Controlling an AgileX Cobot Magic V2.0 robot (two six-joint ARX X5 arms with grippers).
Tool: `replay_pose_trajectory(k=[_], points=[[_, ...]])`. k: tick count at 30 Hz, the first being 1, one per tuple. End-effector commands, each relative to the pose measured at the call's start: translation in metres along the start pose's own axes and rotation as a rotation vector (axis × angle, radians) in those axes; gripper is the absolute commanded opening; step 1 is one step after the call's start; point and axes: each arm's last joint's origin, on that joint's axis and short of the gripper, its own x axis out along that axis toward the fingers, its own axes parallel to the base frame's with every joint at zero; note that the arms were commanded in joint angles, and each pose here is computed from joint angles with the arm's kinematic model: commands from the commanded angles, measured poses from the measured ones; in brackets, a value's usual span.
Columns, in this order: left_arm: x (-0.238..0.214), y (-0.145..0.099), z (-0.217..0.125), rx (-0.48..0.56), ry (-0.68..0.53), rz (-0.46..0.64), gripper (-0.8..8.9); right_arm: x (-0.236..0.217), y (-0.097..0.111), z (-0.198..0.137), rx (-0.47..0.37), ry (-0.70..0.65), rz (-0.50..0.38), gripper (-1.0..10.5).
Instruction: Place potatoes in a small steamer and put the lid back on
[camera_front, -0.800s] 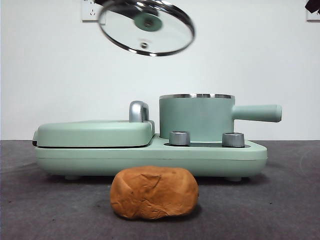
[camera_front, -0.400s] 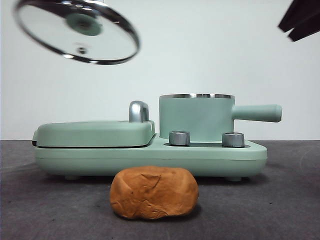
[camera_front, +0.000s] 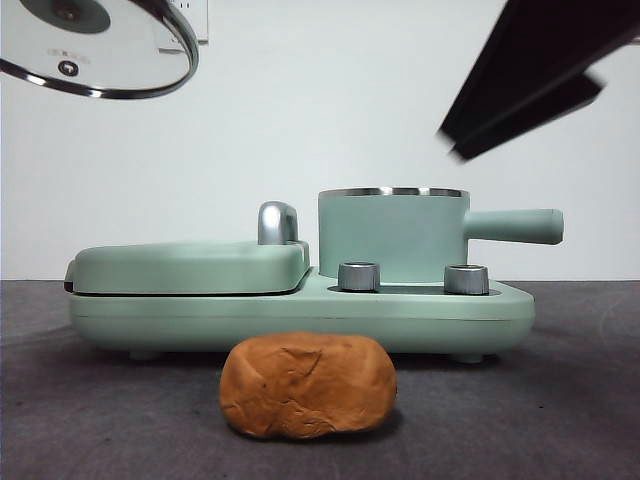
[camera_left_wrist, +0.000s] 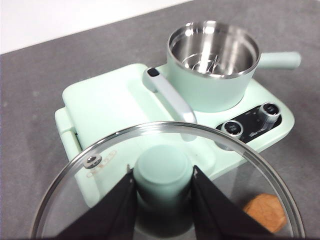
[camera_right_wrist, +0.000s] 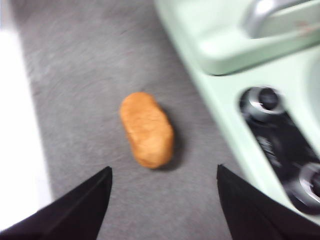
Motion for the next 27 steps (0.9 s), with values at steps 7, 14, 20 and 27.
replay_pose_trajectory(k=[7,14,20,27], points=[[-0.005,0.0,0.007,-0.01,-0.051,-0.001,0.1,0.058,0.002,0.01,-0.1,0.061,0.101,3.3],[-0.005,0.0,0.007,-0.005,-0.051,0.014,0.1,0.101,-0.001,0.007,-0.116,0.09,0.137,3.3],[-0.005,0.0,0.007,-0.001,-0.052,0.022,0.1,0.127,-0.004,-0.002,-0.105,0.13,0.153,3.3],[-0.005,0.001,0.007,0.006,-0.053,0.024,0.1,0.135,-0.005,-0.008,-0.046,0.17,0.158,1.6]])
